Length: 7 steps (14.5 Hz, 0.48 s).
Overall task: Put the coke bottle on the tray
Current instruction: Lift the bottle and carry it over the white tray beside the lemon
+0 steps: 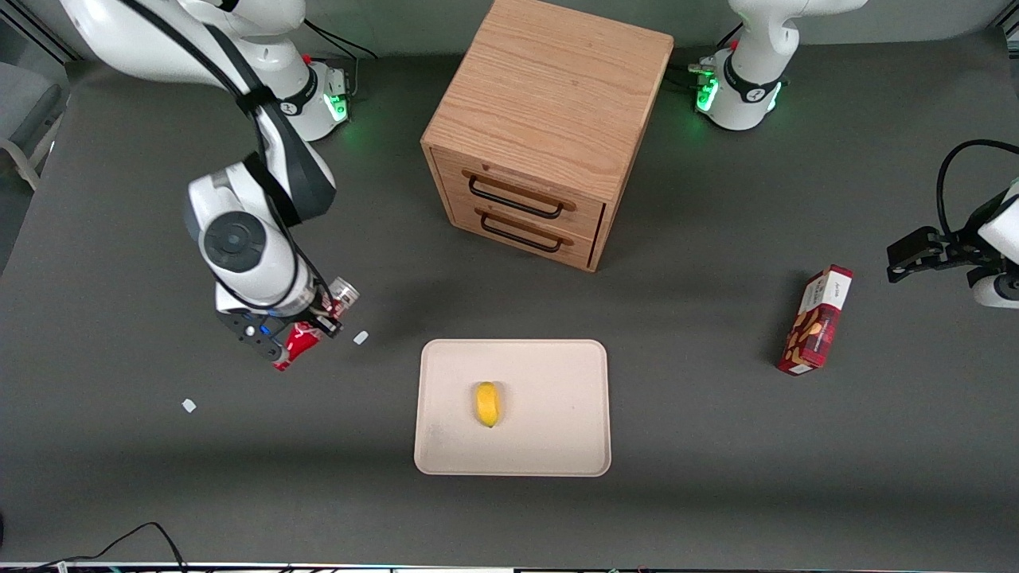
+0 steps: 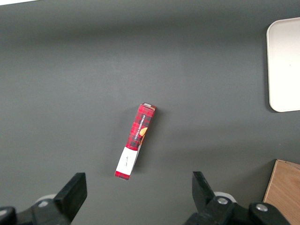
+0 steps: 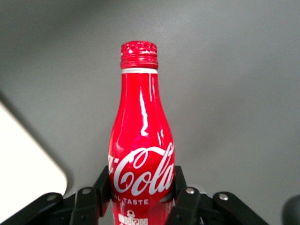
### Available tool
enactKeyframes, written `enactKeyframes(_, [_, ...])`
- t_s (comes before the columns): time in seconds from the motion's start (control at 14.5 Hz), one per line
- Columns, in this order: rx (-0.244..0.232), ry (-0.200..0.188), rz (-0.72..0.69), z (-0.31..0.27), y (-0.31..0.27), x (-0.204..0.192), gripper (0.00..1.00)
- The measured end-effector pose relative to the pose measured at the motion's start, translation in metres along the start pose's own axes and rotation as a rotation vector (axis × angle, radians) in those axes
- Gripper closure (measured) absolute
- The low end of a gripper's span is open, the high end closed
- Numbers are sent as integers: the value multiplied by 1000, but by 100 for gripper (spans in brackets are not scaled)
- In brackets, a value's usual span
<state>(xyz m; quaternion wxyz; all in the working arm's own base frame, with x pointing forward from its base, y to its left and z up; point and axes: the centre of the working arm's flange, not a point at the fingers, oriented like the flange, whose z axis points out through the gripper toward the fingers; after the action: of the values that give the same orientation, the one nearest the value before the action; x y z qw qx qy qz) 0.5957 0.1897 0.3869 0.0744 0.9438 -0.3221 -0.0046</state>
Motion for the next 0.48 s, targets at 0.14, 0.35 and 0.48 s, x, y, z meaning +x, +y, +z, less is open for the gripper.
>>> enactKeyframes(0.14, [2,-27,-39,-54,6,11,45])
enactKeyframes(0.35, [20,-55,-105,-115,17,27,45])
enactKeyframes(0.48, [26,-67,-127,-135,19,37,45])
